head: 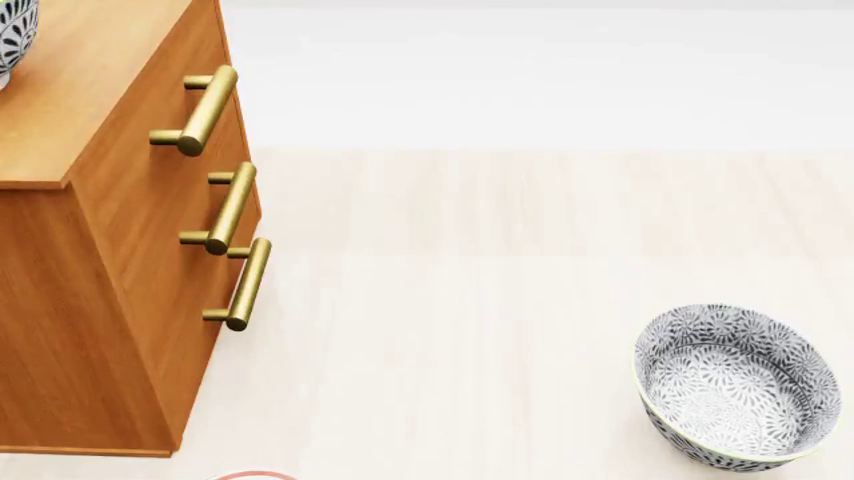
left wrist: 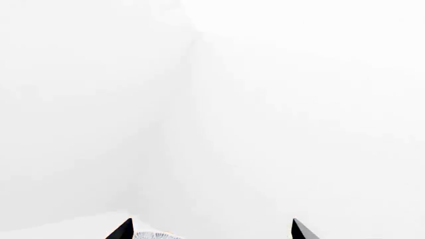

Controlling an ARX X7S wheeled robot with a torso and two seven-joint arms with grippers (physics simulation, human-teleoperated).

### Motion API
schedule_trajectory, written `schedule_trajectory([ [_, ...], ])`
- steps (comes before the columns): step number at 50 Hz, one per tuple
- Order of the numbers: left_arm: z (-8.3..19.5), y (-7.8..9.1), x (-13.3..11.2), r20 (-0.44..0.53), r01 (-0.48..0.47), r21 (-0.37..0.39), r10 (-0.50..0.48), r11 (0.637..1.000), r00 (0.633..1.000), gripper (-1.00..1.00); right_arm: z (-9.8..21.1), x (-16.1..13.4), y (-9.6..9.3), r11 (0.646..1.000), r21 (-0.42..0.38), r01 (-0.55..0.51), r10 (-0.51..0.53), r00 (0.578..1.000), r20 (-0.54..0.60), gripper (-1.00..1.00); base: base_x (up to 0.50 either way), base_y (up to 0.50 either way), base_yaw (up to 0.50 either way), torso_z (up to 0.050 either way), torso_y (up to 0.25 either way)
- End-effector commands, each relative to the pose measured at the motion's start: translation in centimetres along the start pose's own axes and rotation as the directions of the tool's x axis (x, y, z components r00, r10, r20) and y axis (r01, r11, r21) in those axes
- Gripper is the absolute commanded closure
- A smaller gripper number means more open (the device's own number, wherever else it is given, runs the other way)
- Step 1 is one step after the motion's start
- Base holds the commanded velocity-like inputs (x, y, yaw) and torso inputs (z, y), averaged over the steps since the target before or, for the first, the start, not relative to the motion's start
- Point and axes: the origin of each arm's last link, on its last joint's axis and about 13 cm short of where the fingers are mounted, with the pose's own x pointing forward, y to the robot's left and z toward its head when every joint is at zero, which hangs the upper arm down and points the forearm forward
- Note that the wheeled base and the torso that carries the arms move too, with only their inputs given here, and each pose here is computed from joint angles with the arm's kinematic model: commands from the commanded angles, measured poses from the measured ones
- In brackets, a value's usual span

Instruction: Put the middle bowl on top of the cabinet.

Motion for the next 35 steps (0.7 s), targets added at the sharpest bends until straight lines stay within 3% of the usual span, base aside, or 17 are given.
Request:
schedule_trajectory([
  [1,-1.3,1.2,-3.6,0.064,0.139,0.011,-0.139,0.99,0.988,-1.0,0.1,0.0,0.0,1.0,0.0,-0.004,0.004,1.0,-0.001,-1.0,0.0,0.0,0.0,0.0,0.0],
  [13,-4.1,2.7,-7.7,0.035,0.291,0.023,-0.292,0.956,0.956,-1.0,0.2,0.0,-0.1,1.0,-0.002,-0.007,0.007,1.0,0.001,-1.0,0.0,0.0,0.0,0.0,0.0],
  [35,-7.9,6.1,-13.2,0.004,0.375,0.068,-0.376,0.925,0.927,-1.0,0.2,0.0,0.0,1.0,-0.008,-0.019,0.019,1.0,-0.003,-1.0,0.0,0.0,0.0,0.0,0.0],
])
